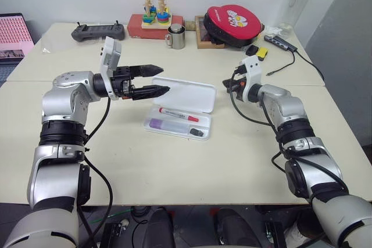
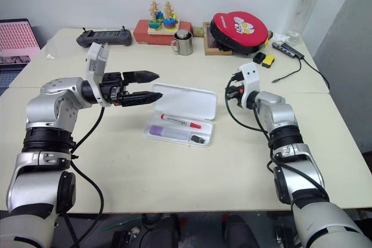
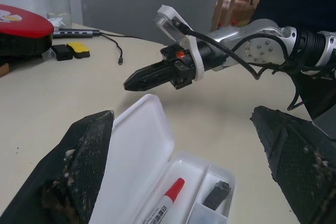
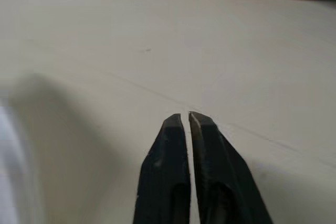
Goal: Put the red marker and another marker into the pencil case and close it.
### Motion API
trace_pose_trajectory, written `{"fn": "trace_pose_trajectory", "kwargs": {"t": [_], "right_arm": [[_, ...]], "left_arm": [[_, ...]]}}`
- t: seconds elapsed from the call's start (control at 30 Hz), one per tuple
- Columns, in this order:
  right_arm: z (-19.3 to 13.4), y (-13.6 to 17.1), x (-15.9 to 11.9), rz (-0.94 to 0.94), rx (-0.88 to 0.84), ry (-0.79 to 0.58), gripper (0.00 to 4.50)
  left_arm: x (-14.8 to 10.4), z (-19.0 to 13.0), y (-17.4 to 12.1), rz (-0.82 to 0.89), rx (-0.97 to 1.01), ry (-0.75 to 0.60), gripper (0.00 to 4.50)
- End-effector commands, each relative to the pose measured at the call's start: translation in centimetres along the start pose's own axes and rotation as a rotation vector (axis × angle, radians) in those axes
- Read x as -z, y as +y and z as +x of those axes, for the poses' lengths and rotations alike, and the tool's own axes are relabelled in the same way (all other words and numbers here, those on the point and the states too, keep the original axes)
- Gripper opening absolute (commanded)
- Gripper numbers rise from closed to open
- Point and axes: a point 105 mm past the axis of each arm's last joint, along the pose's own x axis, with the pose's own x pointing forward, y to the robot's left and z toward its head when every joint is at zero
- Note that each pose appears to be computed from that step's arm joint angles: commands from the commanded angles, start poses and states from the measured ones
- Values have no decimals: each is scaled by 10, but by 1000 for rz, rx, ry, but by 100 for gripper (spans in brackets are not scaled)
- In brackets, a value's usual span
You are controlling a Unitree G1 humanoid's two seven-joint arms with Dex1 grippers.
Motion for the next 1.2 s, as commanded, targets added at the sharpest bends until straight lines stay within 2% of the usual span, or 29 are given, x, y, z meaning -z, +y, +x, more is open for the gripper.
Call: {"fn": "trace_pose_trajectory", "kwargs": {"t": [0.03,0.23,0.47,0.63,0.73,0.87,0.97,1.1,1.2], "right_arm": [[-2,24,-22,-65,-122,-61,4],[-8,49,-25,-110,-251,-67,4],[-22,87,-18,-203,-426,-41,4],[-27,106,2,-246,-481,20,4],[-28,117,23,-293,-510,87,4],[-21,122,64,-354,-468,216,4],[-16,123,83,-361,-431,262,4],[-19,126,92,-323,-434,261,4],[-21,119,75,-232,-388,164,4]], "left_arm": [[-10,-10,0,41,-17,-6,450],[-13,-12,-1,70,-23,22,450],[7,-16,-12,73,5,125,450],[19,-21,-19,70,20,187,450],[32,-24,-21,59,23,246,450],[39,-26,-22,65,25,285,450],[38,-21,-24,66,30,265,450],[37,-9,-22,68,13,222,450],[39,-3,-19,43,-20,195,450]]}}
